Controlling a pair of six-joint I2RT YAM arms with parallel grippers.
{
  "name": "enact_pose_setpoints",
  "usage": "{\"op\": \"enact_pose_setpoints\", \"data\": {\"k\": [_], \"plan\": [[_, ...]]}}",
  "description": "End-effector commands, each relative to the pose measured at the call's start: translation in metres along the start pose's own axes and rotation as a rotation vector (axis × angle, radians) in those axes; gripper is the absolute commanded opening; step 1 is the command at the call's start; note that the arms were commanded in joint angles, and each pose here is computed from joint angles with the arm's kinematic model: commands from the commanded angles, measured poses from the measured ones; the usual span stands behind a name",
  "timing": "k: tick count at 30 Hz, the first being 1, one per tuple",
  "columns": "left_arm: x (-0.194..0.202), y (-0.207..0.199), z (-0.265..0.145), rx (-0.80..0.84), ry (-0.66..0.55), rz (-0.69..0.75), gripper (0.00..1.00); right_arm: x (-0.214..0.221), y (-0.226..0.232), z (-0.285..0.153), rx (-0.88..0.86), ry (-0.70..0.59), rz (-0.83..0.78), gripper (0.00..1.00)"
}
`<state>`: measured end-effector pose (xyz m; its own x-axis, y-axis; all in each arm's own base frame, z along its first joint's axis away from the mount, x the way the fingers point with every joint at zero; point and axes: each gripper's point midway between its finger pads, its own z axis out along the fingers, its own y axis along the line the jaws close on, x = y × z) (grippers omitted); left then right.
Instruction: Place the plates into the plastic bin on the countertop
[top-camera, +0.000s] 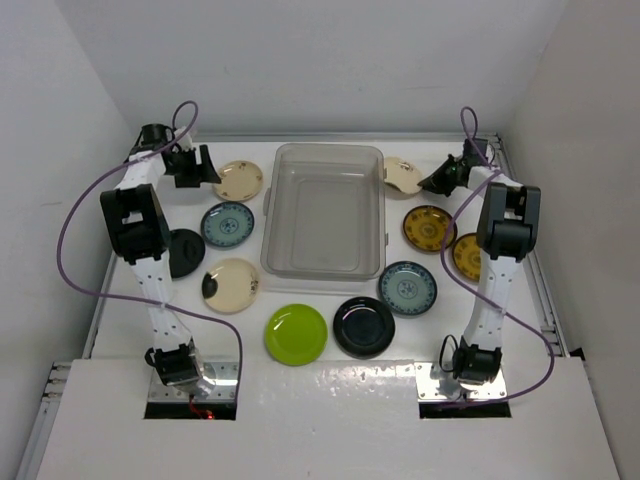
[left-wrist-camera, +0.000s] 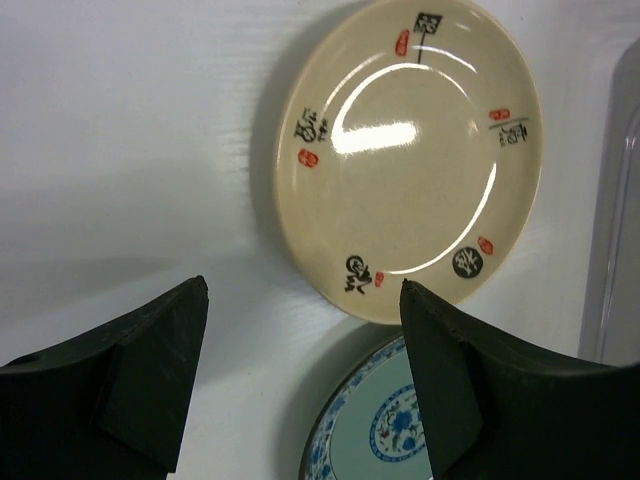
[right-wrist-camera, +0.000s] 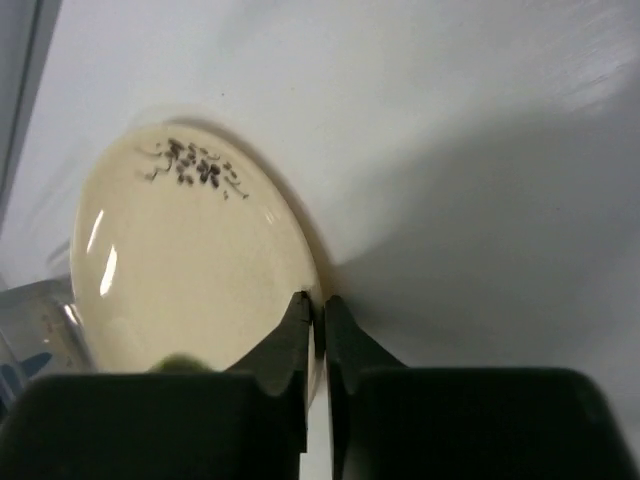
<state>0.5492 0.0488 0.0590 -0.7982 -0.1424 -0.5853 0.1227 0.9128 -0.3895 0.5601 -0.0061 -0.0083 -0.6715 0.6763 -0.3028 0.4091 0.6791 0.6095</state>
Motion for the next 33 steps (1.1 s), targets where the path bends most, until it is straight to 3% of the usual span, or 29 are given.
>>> {"op": "enact_pose_setpoints", "data": {"k": [1, 8, 9, 11, 12, 16, 18, 23, 27, 30, 33], "plan": [[-0.035, -0.009, -0.001, -0.013, -0.086, 0.034, 0.79, -0.006, 0.000, -0.006, -0.013, -0.060, 0.034, 0.00], [-0.035, -0.010, 0.019, -0.028, -0.099, 0.019, 0.79, -0.060, 0.039, -0.063, -0.049, -0.259, 0.008, 0.00], [-0.033, -0.007, 0.024, -0.027, -0.101, 0.009, 0.79, -0.074, 0.060, -0.090, -0.075, -0.334, -0.016, 0.00], [-0.028, -0.001, 0.029, -0.051, -0.089, -0.008, 0.78, -0.074, 0.073, -0.100, -0.063, -0.385, -0.043, 0.00], [-0.023, 0.005, 0.034, -0.067, -0.077, -0.015, 0.78, -0.085, 0.095, -0.131, -0.093, -0.470, -0.074, 0.00], [-0.014, 0.011, 0.043, -0.076, -0.056, -0.037, 0.76, -0.055, 0.146, -0.166, -0.160, -0.558, -0.173, 0.00], [-0.006, 0.013, 0.050, -0.066, -0.039, -0.055, 0.76, -0.036, 0.157, -0.165, -0.166, -0.545, -0.228, 0.00], [0.007, 0.003, 0.061, -0.010, -0.007, -0.063, 0.66, 0.089, 0.219, -0.111, -0.262, -0.277, -0.476, 0.00], [0.017, -0.006, 0.065, 0.029, 0.028, -0.063, 0.54, 0.150, 0.202, -0.064, -0.174, -0.093, -0.568, 0.00], [0.032, -0.015, 0.069, 0.036, 0.078, -0.045, 0.54, 0.169, 0.196, -0.047, -0.137, -0.071, -0.608, 0.00], [0.042, -0.011, 0.072, 0.026, 0.109, -0.062, 0.46, 0.176, 0.189, -0.037, -0.110, -0.053, -0.626, 0.00]]}}
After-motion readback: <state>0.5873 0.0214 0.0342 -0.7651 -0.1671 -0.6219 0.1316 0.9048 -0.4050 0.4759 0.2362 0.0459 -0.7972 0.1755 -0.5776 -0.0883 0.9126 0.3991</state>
